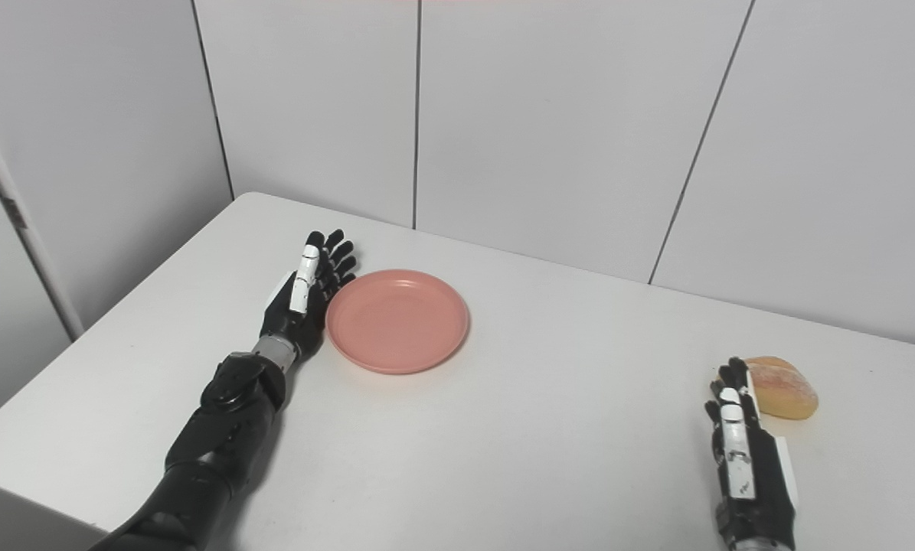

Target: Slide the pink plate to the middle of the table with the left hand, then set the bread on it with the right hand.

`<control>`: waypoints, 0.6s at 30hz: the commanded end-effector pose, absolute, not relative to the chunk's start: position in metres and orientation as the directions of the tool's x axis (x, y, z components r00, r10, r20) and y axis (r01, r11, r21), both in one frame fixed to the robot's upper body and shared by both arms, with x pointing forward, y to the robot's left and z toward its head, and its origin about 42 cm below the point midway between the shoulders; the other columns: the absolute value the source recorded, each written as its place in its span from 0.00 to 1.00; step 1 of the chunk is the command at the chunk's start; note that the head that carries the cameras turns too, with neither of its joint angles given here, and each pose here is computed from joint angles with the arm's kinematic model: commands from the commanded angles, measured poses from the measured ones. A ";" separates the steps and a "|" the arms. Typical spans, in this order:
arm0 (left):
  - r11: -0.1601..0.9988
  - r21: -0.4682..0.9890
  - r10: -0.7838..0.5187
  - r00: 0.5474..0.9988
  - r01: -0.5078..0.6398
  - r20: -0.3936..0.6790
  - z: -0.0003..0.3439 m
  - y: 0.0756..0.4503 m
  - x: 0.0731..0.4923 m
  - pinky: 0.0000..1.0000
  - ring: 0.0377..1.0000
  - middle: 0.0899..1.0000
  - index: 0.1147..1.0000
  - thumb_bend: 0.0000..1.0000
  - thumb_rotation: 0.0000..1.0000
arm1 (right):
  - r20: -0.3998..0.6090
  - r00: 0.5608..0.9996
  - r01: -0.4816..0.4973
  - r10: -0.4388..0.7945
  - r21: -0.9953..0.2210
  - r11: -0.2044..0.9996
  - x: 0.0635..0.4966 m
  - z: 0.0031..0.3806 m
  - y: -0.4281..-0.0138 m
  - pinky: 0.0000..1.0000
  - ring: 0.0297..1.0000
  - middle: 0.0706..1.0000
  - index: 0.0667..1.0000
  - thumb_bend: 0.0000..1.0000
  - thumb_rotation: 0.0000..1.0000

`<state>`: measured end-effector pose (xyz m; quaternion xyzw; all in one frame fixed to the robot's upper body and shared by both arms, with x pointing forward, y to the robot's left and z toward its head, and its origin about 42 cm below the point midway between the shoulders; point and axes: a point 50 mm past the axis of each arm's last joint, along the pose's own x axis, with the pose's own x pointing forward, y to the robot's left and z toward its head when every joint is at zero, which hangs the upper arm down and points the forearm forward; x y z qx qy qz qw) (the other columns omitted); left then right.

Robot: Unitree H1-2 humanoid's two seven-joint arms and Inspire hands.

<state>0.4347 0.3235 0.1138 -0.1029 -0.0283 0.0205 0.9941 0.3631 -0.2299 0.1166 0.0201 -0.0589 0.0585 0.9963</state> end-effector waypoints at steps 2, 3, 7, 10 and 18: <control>0.980 -0.197 0.027 0.996 -0.011 0.082 0.124 0.315 0.440 0.90 0.88 0.89 0.87 0.68 1.00 | 0.153 0.982 -0.118 0.109 0.053 0.992 0.360 0.117 -0.220 1.00 1.00 1.00 1.00 0.56 0.91; 0.980 -0.197 0.024 0.996 -0.007 0.082 0.125 0.315 0.440 0.90 0.88 0.89 0.88 0.68 1.00 | 0.152 0.982 -0.120 0.111 0.051 0.991 0.360 0.117 -0.219 1.00 1.00 1.00 1.00 0.56 0.91; 0.982 -0.191 0.009 0.997 0.007 0.079 0.126 0.312 0.440 0.90 0.88 0.89 0.89 0.67 1.00 | 0.146 0.983 -0.121 0.111 0.060 0.991 0.361 0.118 -0.213 1.00 1.00 1.00 1.00 0.57 0.90; 0.982 -0.188 0.002 0.997 0.013 0.081 0.127 0.311 0.440 0.91 0.89 0.89 0.89 0.67 1.00 | 0.142 0.984 -0.120 0.111 0.055 0.991 0.362 0.118 -0.210 1.00 1.00 1.00 1.00 0.58 0.89; 0.981 -0.190 -0.030 0.997 0.043 0.066 0.125 0.303 0.437 0.92 0.89 0.89 0.88 0.69 1.00 | 0.139 0.985 -0.112 0.103 0.058 0.992 0.363 0.119 -0.199 1.00 1.00 1.00 1.00 0.60 0.89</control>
